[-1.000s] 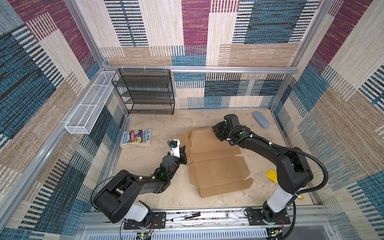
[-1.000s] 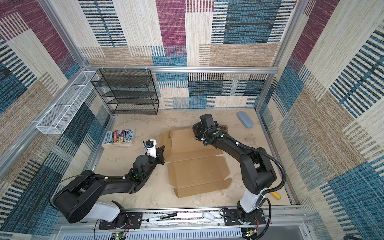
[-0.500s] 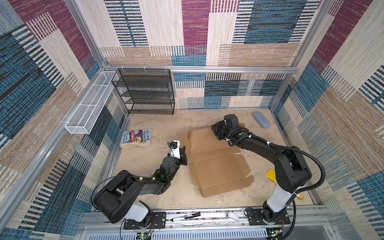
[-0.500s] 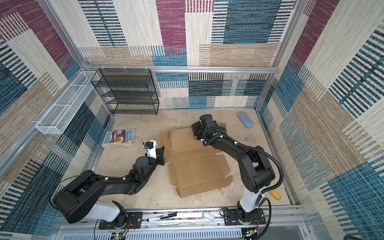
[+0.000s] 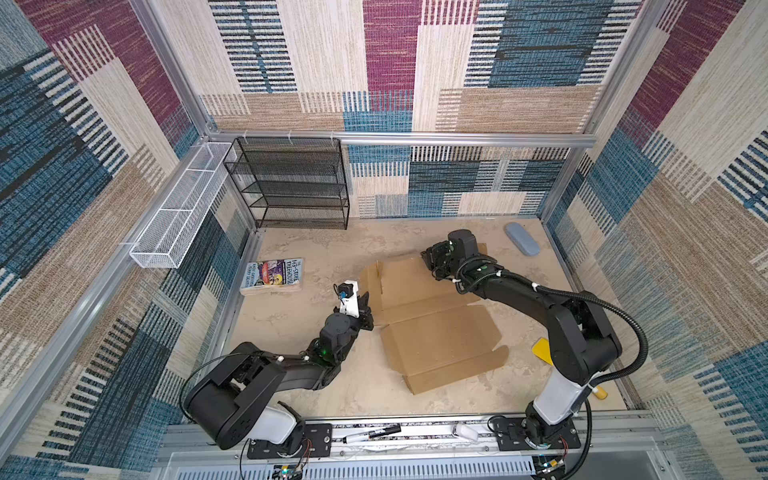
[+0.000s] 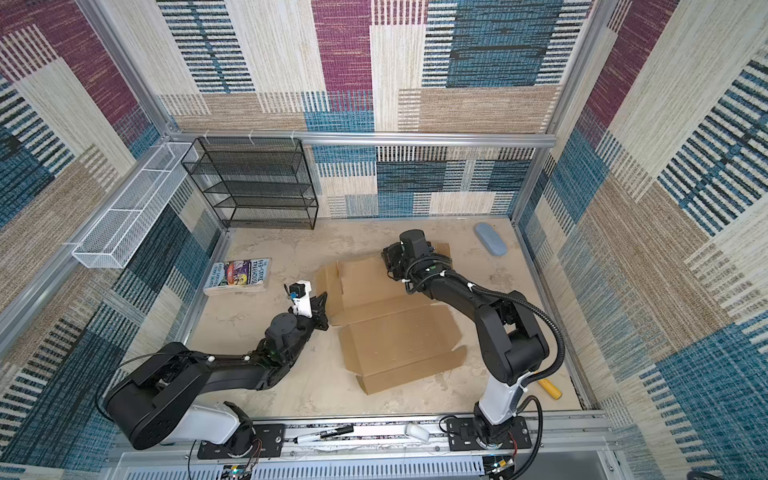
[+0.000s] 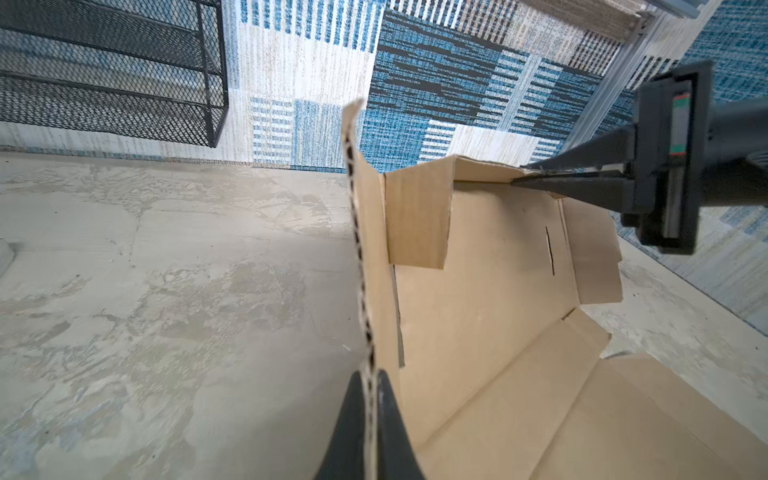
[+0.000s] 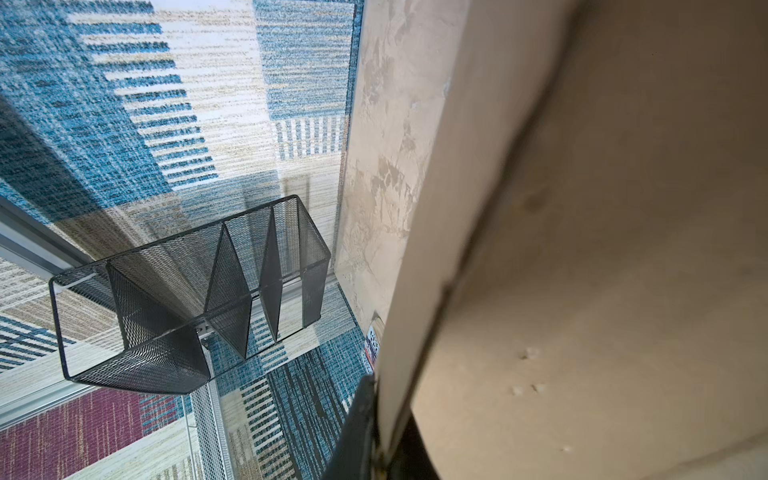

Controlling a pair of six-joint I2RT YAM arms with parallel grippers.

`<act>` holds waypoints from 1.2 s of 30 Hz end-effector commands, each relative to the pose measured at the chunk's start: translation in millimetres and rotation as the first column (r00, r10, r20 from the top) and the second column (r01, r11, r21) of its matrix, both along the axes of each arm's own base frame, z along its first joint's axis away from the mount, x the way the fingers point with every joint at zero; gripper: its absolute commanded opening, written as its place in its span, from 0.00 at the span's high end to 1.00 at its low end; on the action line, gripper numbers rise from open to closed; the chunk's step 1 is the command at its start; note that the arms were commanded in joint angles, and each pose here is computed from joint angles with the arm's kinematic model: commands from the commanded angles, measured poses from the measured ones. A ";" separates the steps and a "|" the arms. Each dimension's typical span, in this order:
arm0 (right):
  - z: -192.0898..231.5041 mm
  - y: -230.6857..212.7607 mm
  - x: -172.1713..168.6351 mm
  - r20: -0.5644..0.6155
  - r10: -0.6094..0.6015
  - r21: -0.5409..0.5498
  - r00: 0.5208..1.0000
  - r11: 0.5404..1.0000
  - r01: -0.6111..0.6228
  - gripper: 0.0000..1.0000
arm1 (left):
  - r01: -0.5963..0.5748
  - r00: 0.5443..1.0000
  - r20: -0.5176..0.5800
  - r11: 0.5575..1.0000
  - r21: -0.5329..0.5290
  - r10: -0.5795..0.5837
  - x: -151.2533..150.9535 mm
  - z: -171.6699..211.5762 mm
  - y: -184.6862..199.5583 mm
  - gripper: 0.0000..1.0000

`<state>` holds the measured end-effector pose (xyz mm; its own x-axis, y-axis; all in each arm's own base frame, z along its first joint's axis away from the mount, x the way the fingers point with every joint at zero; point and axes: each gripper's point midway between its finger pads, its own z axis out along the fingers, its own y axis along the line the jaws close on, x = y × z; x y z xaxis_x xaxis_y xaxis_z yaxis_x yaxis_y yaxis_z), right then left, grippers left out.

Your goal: Fold the paper box

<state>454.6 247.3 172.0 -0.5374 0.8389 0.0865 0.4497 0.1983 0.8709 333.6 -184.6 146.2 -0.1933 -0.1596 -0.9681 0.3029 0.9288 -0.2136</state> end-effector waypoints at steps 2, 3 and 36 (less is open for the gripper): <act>1.1 -0.3 -1.5 0.007 0.006 -0.003 1.000 1.000 -0.006 0.91 | -0.054 0.998 0.008 0.998 0.042 0.054 1.9 3.9 11.0 0.75; 0.4 -0.2 -1.9 0.006 0.008 -0.003 1.000 1.000 -0.008 0.91 | -0.059 0.998 0.000 0.997 0.051 0.059 1.8 3.0 11.9 0.71; -14.3 12.8 27.6 -0.044 -0.001 -0.001 0.999 1.000 0.001 0.94 | 0.130 0.896 -0.412 0.986 -0.105 -0.162 -55.9 -8.1 -9.2 0.41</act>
<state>477.9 257.8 156.1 -0.5355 0.8387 0.0987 0.4824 0.2079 0.8509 281.3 -180.8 142.9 -0.5469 -0.1645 -0.8209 0.2825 0.8867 -0.3659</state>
